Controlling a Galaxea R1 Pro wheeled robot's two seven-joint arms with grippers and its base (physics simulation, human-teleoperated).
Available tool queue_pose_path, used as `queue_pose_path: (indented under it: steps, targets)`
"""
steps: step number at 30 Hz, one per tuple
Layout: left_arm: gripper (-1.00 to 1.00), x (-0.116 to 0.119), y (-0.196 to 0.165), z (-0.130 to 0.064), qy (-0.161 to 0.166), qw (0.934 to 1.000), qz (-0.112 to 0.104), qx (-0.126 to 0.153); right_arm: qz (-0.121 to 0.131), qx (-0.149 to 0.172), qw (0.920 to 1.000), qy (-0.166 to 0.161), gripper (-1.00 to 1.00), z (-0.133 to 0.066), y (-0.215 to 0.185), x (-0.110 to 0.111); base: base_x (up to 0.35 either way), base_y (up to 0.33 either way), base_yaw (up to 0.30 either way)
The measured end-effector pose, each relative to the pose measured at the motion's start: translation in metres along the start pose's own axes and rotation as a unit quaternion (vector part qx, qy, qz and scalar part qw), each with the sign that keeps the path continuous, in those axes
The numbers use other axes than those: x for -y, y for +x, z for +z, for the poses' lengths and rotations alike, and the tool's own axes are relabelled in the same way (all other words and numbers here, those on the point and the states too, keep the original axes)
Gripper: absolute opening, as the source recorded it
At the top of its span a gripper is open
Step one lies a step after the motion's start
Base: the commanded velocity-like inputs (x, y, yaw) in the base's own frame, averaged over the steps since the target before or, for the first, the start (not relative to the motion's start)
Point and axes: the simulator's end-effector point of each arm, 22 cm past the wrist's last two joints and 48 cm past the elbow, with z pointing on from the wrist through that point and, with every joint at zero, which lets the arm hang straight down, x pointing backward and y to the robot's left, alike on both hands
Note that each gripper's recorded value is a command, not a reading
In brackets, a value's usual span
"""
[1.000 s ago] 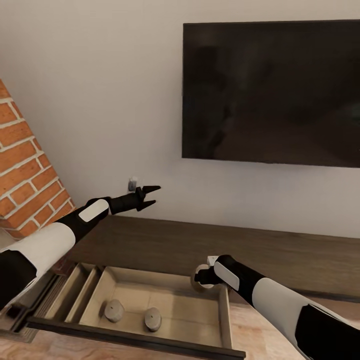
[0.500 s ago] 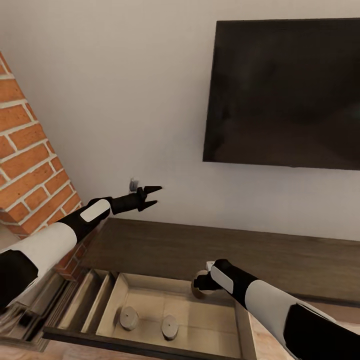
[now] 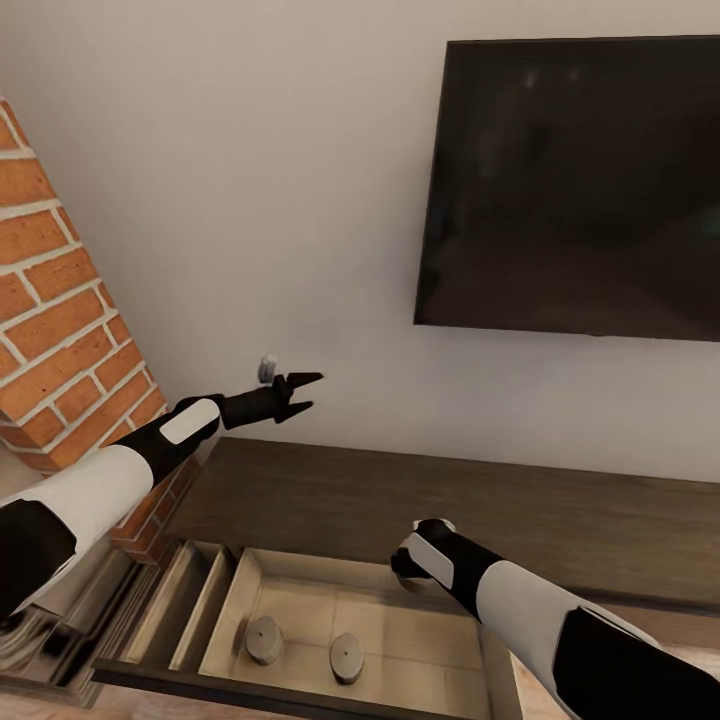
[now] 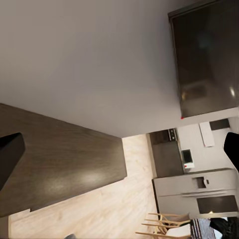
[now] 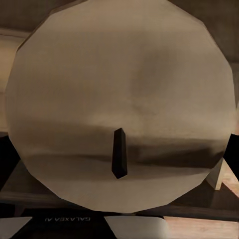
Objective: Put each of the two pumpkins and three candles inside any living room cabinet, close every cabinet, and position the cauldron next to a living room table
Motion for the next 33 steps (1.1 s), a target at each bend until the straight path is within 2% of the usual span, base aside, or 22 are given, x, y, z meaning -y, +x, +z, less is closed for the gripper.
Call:
queue_pose_path:
  steps: [9,33]
  targets:
    - [1.0,0.003,-0.002,-0.002,0.006,1.0,-0.005,0.001,0.005,-0.001,1.0,0.002,-1.0,0.001,0.0,0.006,0.0,0.0,0.0]
    - [1.0,0.011,0.008,0.011,0.016,0.9998,-0.006,-0.006,0.003,0.006,0.9997,-0.026,-1.0,-0.001,-0.004,-0.008,0.0,0.0,0.0]
